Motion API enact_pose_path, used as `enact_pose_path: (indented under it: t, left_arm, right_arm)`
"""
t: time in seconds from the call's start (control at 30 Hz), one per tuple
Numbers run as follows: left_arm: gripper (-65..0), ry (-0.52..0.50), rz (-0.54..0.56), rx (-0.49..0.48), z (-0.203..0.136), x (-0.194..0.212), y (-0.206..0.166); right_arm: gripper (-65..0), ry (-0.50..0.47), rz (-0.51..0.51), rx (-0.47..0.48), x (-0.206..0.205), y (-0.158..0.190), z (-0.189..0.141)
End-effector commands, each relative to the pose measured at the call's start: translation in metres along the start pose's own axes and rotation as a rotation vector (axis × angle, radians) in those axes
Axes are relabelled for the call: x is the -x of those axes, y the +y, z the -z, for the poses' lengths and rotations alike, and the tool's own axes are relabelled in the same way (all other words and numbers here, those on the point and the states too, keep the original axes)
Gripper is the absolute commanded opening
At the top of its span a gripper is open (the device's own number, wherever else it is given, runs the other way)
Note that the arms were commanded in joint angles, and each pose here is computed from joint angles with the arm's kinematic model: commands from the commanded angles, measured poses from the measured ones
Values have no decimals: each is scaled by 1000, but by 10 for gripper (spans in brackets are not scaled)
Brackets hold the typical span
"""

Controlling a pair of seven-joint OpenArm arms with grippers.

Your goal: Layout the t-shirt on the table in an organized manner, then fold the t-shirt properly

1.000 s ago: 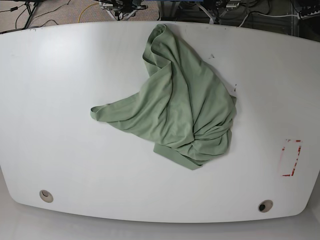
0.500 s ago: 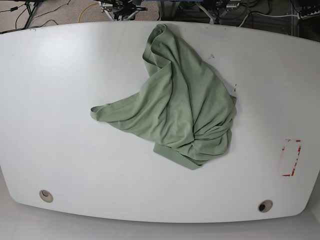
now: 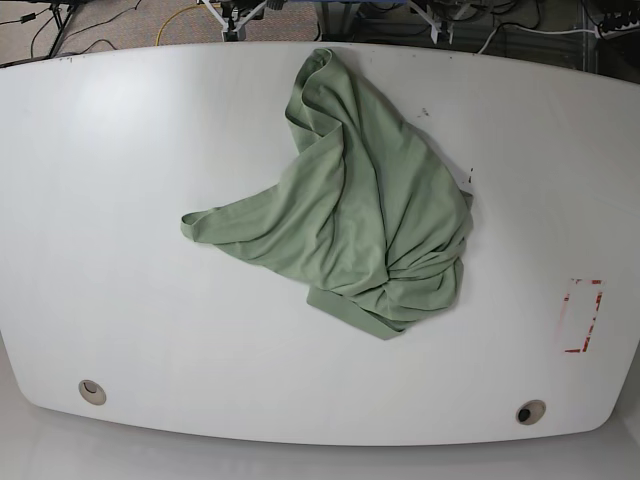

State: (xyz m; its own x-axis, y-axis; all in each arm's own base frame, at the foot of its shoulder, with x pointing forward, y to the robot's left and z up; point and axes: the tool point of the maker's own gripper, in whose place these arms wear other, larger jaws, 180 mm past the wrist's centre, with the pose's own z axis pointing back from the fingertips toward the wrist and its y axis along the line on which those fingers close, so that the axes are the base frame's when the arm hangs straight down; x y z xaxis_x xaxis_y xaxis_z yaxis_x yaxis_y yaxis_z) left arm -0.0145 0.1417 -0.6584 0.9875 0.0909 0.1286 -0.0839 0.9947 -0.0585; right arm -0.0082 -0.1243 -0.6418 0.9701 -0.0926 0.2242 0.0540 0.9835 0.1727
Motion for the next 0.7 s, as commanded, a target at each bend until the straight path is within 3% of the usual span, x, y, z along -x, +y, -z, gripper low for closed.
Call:
enact_pose_path:
  t: [0.0, 0.67]
  left_arm:
    - [-472, -14, 1, -16, -2, 4, 4]
    - [-472, -274, 50, -73, -39, 0, 31]
  right_arm:
    - [-593, -8, -8, 7, 5, -4, -5]
    - [-593, -60, -59, 40, 30, -15, -47]
